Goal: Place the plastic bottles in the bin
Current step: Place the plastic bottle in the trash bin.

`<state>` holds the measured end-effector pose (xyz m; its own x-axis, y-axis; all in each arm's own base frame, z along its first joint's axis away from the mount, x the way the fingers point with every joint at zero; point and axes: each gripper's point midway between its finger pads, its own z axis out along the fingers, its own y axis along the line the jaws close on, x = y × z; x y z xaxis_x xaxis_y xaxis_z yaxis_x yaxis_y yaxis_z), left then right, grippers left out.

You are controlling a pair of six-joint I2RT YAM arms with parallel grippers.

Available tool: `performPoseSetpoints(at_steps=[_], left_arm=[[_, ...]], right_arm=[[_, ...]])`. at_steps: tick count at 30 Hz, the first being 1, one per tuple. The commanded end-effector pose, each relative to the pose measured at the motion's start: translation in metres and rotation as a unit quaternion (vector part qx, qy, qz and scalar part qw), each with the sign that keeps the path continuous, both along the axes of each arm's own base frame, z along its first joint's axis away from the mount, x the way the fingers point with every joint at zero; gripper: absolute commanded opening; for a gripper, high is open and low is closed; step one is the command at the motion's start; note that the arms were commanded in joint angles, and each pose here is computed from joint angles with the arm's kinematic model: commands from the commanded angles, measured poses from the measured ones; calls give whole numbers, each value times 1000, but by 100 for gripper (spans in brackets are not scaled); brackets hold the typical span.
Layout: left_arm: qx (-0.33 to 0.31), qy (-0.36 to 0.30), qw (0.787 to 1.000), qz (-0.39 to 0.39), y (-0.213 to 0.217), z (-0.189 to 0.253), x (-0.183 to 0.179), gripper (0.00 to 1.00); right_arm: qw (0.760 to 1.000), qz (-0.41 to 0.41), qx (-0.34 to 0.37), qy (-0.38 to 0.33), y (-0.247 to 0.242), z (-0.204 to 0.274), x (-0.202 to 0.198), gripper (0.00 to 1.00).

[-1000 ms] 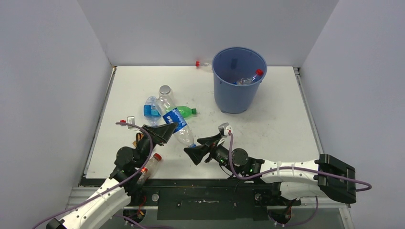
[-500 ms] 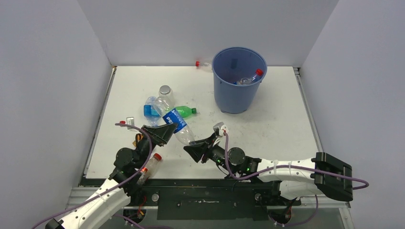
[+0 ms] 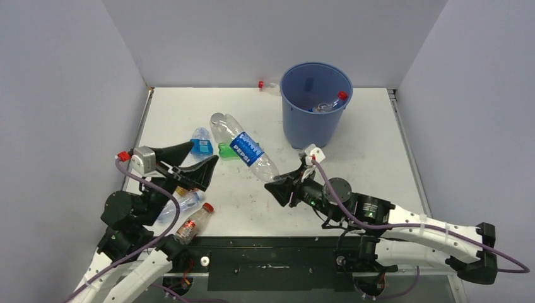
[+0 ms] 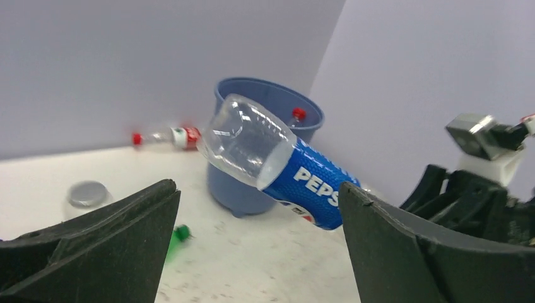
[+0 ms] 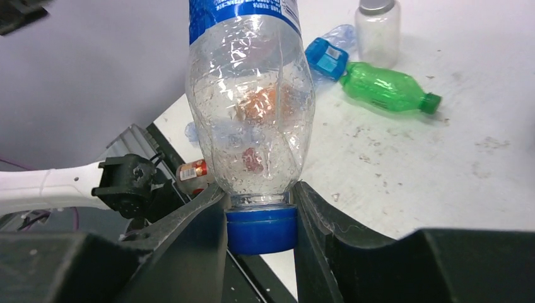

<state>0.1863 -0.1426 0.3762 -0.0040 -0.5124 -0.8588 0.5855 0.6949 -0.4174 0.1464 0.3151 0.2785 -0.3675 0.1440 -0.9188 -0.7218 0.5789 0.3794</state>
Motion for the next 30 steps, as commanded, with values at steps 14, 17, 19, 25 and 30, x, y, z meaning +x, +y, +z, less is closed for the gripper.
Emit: performPoseSetpoints(at_steps=[14, 17, 19, 25, 30], left_arm=[[594, -215, 754, -178, -62, -53, -16, 96], [649, -232, 703, -173, -75, -67, -14, 96], [674, -247, 675, -168, -83, -77, -13, 96], [691, -271, 649, -166, -98, -84, -7, 96], [713, -262, 630, -161, -100, -98, 3, 98]], right_arm=[[965, 34, -250, 68, -68, -20, -29, 5], [965, 38, -254, 62, -64, -13, -28, 5], [965, 45, -253, 60, -60, -9, -28, 5], [964, 70, -249, 65, -52, -8, -34, 5], [966, 82, -237, 61, -50, -1, -38, 5]])
